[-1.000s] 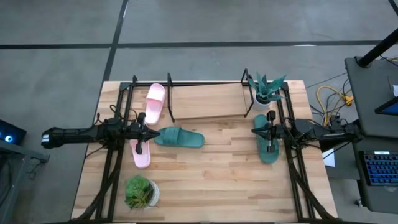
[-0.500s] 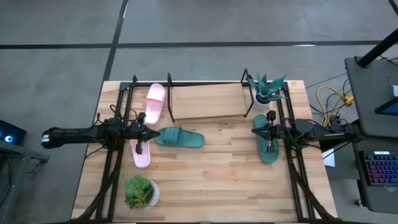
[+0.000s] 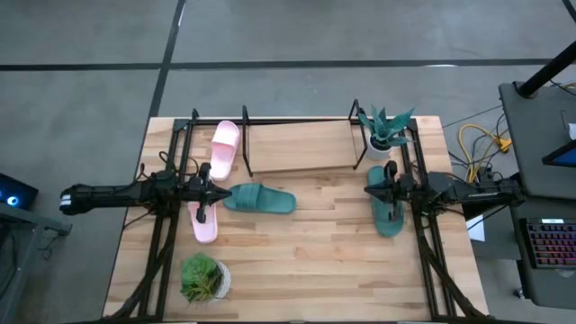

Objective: Pick and place slides into the shelf
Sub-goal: Put the right green slide on the shelf

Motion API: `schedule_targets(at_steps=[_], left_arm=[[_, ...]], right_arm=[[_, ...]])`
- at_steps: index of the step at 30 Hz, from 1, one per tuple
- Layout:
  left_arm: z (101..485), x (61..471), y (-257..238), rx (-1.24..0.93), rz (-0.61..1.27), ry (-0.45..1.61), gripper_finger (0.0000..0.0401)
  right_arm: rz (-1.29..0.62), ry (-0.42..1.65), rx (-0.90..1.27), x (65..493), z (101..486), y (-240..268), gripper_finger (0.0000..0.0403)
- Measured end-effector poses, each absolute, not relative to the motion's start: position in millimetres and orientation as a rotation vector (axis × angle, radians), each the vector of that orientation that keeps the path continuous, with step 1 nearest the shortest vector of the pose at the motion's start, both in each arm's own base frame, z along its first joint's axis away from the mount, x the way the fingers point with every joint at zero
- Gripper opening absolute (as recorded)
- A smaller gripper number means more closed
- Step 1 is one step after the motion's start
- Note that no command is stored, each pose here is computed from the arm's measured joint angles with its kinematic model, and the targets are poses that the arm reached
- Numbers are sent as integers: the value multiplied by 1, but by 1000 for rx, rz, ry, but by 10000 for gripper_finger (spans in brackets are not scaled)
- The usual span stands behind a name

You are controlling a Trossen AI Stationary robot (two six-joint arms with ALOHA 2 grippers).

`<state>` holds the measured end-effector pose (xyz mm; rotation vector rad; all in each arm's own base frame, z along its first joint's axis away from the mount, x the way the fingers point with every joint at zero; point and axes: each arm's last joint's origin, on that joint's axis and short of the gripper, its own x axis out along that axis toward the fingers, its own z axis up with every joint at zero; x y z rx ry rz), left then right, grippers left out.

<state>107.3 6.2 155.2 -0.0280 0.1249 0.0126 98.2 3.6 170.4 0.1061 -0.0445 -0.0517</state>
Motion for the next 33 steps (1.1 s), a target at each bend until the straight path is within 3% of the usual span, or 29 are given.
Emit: schedule_targets(at_steps=[7,11,21,24,28,33], left_arm=[[157,108,6,-41,12,106,0],[165,108,7,107,44,30,0],[189,106,12,323,255,-184,0],[188,107,12,393,260,-157,0],[186,109,13,425,258,-124,4],[181,113,13,537,243,-65,40]], right_arm=[[33,-75,117,98,174,6,9],[-26,-116,109,98,177,4,9],[-44,-320,-171,95,204,5,16],[96,-397,-254,97,216,11,44],[75,-314,-357,112,227,14,107],[65,-230,-428,138,254,16,190]])
